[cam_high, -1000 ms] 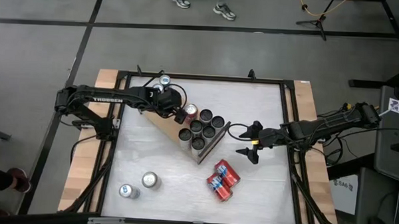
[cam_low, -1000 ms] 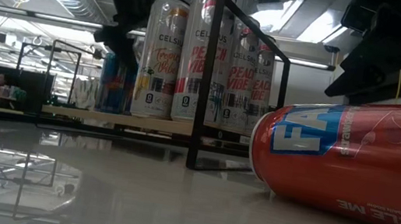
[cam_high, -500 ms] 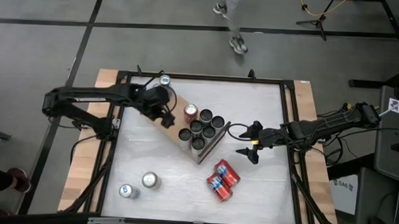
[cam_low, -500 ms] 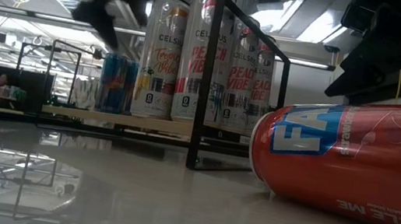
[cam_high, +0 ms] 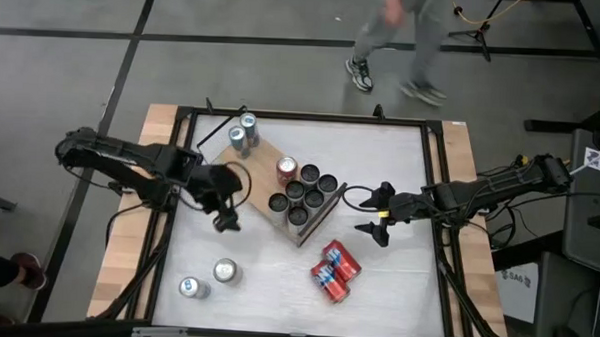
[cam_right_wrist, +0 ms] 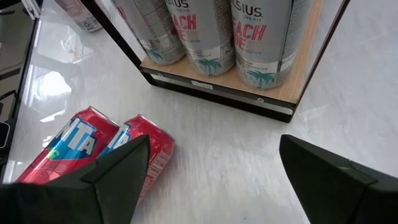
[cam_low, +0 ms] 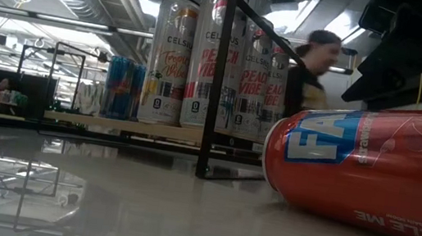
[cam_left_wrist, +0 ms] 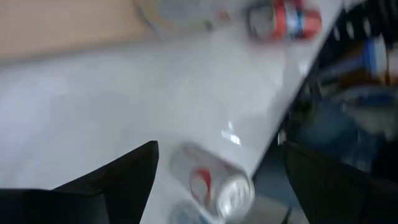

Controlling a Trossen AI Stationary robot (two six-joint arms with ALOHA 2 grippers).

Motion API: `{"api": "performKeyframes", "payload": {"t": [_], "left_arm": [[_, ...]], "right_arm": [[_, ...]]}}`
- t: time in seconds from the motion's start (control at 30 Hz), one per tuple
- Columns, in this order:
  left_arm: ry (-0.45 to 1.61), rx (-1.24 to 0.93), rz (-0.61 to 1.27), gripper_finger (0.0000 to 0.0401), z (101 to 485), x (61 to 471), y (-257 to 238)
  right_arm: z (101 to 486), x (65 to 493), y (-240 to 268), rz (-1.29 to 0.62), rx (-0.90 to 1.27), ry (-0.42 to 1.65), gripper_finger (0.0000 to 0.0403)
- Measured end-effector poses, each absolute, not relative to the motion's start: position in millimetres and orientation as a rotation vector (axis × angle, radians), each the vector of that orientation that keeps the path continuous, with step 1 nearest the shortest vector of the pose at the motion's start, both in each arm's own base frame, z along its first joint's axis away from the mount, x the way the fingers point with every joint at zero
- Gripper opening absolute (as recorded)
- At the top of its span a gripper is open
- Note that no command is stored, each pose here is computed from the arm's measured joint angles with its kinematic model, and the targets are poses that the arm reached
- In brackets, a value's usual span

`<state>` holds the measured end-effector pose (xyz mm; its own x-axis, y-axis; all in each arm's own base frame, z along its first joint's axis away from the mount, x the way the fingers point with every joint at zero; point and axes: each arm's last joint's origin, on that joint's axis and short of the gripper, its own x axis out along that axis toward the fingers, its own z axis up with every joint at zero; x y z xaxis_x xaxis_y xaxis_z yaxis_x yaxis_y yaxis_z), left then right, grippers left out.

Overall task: Place canned beverage on shelf
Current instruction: Put the blue soda can on the shelf aligned with the other blue soda cans

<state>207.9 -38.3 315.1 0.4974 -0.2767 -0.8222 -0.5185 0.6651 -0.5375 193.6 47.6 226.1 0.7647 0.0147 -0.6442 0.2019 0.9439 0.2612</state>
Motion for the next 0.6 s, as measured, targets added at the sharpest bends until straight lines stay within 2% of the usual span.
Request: {"api": "performKeyframes", "payload": {"t": [0.1,0.2,0.4,0.6], "left_arm": [[1.131,-0.901,0.11,0.0336,315,204,-55],[1.206,-1.017,0.096,0.0336,316,199,-71],[1.351,-1.293,0.221,0.0336,316,185,-101],[1.421,-1.331,0.303,0.0336,312,172,-128]], "right_arm": [[226,194,47,-0.105,0.327,0.695,0.0353],[226,194,48,-0.105,0.327,0.695,0.0353],[226,194,48,-0.105,0.327,0.695,0.0353],[226,194,48,-0.104,0.327,0.696,0.0353]]}}
